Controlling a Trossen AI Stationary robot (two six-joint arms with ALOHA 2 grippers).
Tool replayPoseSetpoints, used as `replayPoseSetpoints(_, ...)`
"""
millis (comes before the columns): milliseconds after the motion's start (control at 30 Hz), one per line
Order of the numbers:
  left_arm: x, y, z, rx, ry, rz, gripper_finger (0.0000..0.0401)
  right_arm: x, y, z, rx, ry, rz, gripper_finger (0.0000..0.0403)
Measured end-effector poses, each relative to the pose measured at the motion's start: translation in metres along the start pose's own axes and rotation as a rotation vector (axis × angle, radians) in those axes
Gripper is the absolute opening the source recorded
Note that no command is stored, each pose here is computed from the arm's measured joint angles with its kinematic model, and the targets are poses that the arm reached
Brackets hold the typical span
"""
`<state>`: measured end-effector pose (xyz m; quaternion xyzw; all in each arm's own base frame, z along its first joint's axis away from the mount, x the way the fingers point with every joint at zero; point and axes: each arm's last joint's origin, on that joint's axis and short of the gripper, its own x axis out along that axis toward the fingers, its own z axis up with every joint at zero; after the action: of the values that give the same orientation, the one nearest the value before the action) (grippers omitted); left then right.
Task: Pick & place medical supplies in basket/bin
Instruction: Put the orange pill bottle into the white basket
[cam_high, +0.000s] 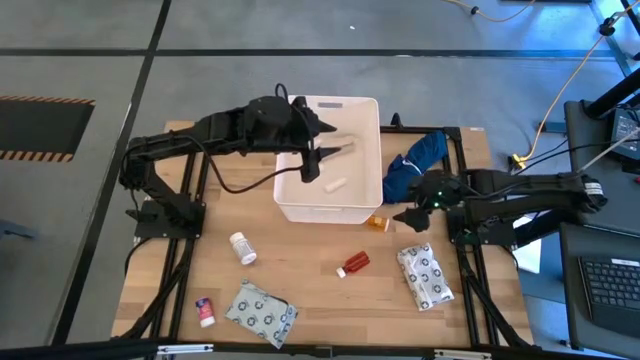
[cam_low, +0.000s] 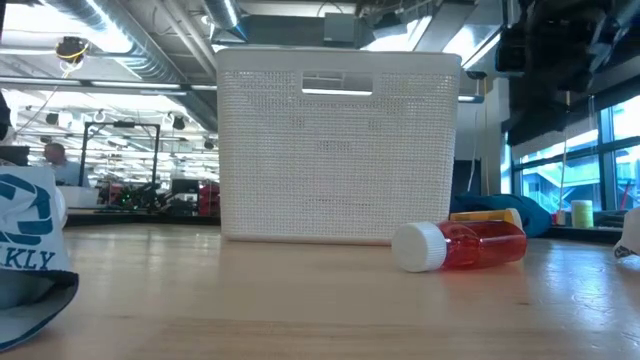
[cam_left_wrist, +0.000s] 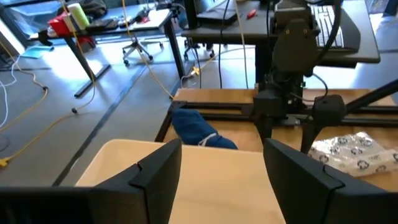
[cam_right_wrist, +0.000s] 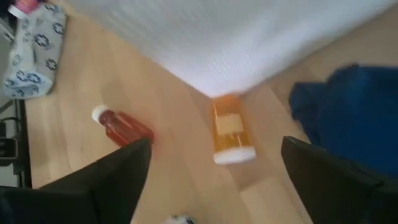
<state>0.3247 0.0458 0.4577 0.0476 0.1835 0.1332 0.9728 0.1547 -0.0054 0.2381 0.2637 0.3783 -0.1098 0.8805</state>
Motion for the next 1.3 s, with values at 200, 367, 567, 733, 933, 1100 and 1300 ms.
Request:
replayPoseSetpoints(200, 0.000, -0.002, -0.005, 0.010, 0.052, -0.009, 0.0221, 0.016, 0.009, -0.002, -0.046, 0.013, -0.065, 0.0374)
replayPoseSetpoints(367, 0.000, -0.002, -0.008, 0.015, 0.080, -0.011, 0.0221, 0.028, 0.019, -0.008, -0.092, 0.017, -0.125, 0.0369)
replayPoseSetpoints(567, -0.001, -0.002, -0.010, 0.028, 0.103, -0.014, 0.0221, 0.040, 0.037, -0.025, -0.168, -0.018, -0.243, 0.0368)
replayPoseSetpoints(733, -0.001, -0.002, -0.011, 0.047, 0.115, -0.016, 0.0221, 0.046, 0.055, -0.038, -0.281, -0.135, -0.314, 0.0368)
replayPoseSetpoints(933, -0.001, -0.002, -0.011, 0.047, 0.115, -0.016, 0.0221, 0.055, 0.064, -0.055, -0.256, -0.188, -0.356, 0.0368)
replayPoseSetpoints(1100, -0.001, -0.002, -0.011, 0.047, 0.115, -0.016, 0.0221, 0.068, 0.062, -0.070, -0.258, -0.183, -0.386, 0.0368)
replayPoseSetpoints(1300, -0.001, -0.002, -0.011, 0.046, 0.114, -0.016, 0.0221, 0.077, 0.054, -0.080, -0.268, -0.187, -0.396, 0.0368)
